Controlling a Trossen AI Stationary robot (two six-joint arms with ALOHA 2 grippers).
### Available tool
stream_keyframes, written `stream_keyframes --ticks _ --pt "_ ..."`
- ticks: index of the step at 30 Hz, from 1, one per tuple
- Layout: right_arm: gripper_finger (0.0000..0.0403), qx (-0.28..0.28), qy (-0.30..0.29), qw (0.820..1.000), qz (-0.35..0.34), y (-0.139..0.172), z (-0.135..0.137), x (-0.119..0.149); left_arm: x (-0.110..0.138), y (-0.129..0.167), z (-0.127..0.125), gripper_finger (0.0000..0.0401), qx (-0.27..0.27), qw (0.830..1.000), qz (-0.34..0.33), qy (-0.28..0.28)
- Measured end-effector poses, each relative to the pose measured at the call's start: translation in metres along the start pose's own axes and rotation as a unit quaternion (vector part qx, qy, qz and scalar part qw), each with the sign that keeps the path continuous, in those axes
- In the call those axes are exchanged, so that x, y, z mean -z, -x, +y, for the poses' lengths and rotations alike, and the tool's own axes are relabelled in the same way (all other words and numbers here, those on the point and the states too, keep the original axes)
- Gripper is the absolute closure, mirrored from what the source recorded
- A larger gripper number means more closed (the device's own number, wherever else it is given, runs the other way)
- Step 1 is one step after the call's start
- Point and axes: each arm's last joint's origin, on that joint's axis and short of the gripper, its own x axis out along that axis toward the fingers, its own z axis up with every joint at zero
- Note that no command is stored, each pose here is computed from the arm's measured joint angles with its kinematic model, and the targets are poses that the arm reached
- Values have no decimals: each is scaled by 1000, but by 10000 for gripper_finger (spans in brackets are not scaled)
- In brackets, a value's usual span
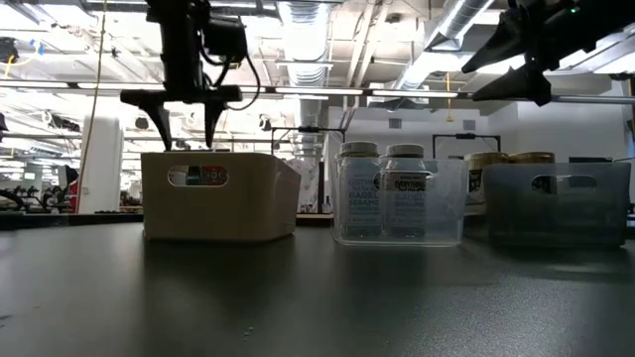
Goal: Sort spices by type
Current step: Put the brown seasoning bottle into the black bin
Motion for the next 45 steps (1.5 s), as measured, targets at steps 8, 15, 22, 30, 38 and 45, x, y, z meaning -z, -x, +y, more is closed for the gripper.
stream_keyframes --ticks 8,15,22,30,38,45 --pt "101 -1 29 1000 1 0 0 0 -6 -15 -1 108 -33 999 14 24" --pt "101 4 33 999 11 0 -1 2 -8 -15 0 108 -34 999 10 34" --pt "101 5 34 999 13 0 -1 2 -13 -16 -4 108 -8 1000 -4 -4" --pt "101 -5 35 999 27 0 -1 4 -24 -17 1 108 -11 1000 -17 8" --pt "101 -11 35 999 32 0 -1 4 -32 -18 6 108 -19 999 -26 -7" --pt "101 -9 37 999 36 0 -2 5 -34 -19 7 83 -28 999 -36 -26"
